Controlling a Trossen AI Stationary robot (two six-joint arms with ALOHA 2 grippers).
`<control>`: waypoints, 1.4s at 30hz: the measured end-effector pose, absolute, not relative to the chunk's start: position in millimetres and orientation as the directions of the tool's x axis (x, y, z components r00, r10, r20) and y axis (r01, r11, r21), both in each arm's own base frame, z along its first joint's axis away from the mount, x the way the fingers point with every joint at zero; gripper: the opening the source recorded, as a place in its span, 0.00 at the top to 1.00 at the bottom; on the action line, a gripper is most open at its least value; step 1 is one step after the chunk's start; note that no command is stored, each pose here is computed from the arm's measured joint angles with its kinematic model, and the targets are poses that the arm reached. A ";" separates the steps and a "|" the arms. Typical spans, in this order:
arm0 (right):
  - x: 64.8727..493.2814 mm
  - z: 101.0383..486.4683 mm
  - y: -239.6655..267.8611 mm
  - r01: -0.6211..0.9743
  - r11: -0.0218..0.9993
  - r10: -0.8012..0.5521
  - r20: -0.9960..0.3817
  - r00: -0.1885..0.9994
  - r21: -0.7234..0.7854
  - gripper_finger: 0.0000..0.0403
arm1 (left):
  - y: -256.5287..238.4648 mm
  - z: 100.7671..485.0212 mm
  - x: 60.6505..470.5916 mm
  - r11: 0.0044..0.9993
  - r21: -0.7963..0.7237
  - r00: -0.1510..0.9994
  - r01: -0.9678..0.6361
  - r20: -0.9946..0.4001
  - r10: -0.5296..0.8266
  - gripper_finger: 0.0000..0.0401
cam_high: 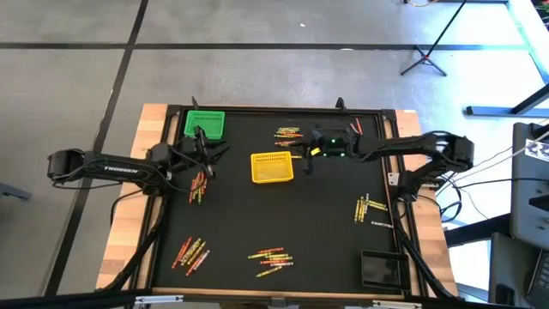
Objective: Sort crayons
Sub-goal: Put the black crayon into the yellow bin
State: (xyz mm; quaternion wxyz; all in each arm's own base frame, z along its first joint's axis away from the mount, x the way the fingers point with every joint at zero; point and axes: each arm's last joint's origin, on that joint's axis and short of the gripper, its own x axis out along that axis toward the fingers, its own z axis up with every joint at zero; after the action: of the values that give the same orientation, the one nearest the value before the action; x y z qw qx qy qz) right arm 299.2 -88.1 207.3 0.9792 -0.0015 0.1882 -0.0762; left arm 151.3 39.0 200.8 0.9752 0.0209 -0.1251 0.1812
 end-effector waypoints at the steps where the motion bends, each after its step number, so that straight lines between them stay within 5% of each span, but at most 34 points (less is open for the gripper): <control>1: 303.7 202.6 -88.1 0.134 0.991 -0.134 -0.368 0.920 -0.026 0.97 | 39.3 200.7 152.8 0.934 -0.004 0.905 -0.358 0.245 0.348 0.75; 15: 353.2 169.3 -72.7 0.010 0.999 0.006 -0.436 0.900 0.035 0.96 | 40.4 199.2 173.4 0.969 0.024 0.964 -0.245 0.117 0.240 0.74; 31: 356.0 150.7 -74.5 0.080 0.997 -0.064 -0.492 0.868 0.011 0.92 | 45.7 193.4 210.0 0.983 0.028 0.982 -0.180 -0.058 0.181 0.74; 42: 352.2 167.0 -73.9 0.061 0.998 -0.067 -0.536 0.842 -0.029 0.73 | 46.4 190.2 212.2 0.983 0.032 0.980 -0.181 -0.076 0.183 0.74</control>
State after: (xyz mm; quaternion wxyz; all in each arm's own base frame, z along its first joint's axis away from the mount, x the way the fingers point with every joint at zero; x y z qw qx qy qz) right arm 352.2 -73.9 167.0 0.9596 -0.0054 0.2792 -0.0331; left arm 212.2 46.4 190.2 0.9950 0.0127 0.0392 0.0913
